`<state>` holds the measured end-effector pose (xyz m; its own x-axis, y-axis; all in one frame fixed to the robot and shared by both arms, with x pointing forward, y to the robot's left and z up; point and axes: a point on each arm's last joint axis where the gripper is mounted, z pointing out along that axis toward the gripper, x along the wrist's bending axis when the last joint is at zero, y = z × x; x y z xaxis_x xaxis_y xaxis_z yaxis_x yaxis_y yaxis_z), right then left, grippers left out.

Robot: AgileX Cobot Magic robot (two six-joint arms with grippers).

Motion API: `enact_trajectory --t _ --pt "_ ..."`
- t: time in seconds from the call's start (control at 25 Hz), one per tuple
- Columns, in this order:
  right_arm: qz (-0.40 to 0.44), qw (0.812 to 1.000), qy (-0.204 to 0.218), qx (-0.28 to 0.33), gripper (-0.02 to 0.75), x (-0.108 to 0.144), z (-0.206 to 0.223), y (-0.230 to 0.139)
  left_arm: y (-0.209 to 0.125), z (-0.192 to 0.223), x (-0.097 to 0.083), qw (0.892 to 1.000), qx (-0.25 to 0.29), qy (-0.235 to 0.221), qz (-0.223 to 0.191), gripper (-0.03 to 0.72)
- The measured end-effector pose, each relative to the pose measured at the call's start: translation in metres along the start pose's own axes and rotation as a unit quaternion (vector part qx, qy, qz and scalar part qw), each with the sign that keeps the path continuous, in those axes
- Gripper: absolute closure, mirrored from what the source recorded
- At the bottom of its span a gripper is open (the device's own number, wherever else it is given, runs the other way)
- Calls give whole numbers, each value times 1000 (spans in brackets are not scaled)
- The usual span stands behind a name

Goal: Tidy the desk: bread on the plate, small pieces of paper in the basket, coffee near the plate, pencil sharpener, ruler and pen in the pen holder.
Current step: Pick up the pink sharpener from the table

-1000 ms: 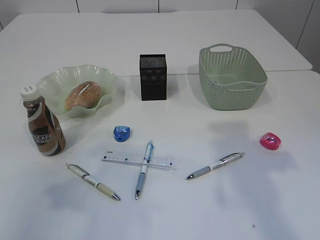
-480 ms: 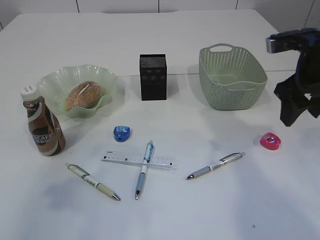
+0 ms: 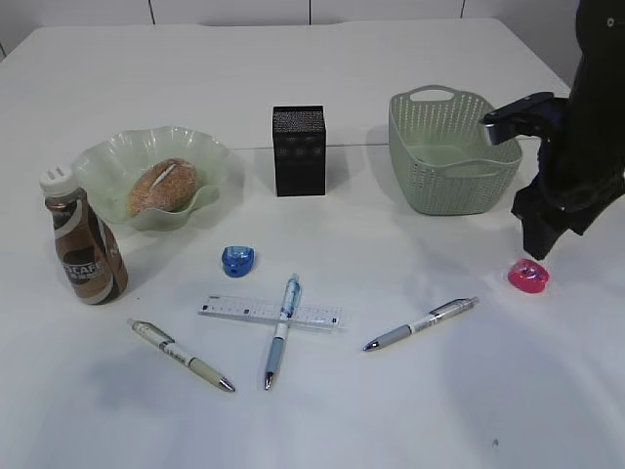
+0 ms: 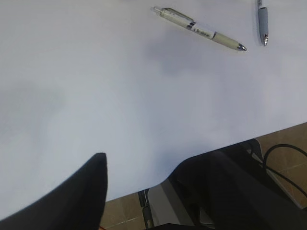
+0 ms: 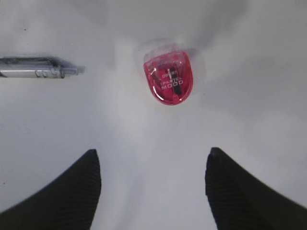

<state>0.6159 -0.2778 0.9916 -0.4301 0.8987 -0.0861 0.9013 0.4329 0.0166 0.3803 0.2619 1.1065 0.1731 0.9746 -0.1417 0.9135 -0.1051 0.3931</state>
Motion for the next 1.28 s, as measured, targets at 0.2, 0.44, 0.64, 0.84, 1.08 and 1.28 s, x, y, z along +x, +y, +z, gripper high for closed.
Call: enact_trajectory --t 0.2,0.44,0.64,0.84,1.08,1.28 --pt "-15 1000 -15 -16 204 -5 4 8 0 0 0 1000 0 0 0 226" --pt "-21 999 -28 -33 204 -7 3 12 0 0 0 1000 0 0 0 230" --pt "-78 996 -31 -38 204 -7 3 13 0 0 0 1000 0 0 0 231" --pt "-101 994 -27 -30 204 -7 10 14 0 0 0 1000 0 0 0 236" --pt "-108 994 -17 -14 204 -6 25 17 0 0 0 1000 0 0 0 242" --pt "-115 993 -5 6 204 -6 46 20 0 0 0 1000 0 0 0 242"
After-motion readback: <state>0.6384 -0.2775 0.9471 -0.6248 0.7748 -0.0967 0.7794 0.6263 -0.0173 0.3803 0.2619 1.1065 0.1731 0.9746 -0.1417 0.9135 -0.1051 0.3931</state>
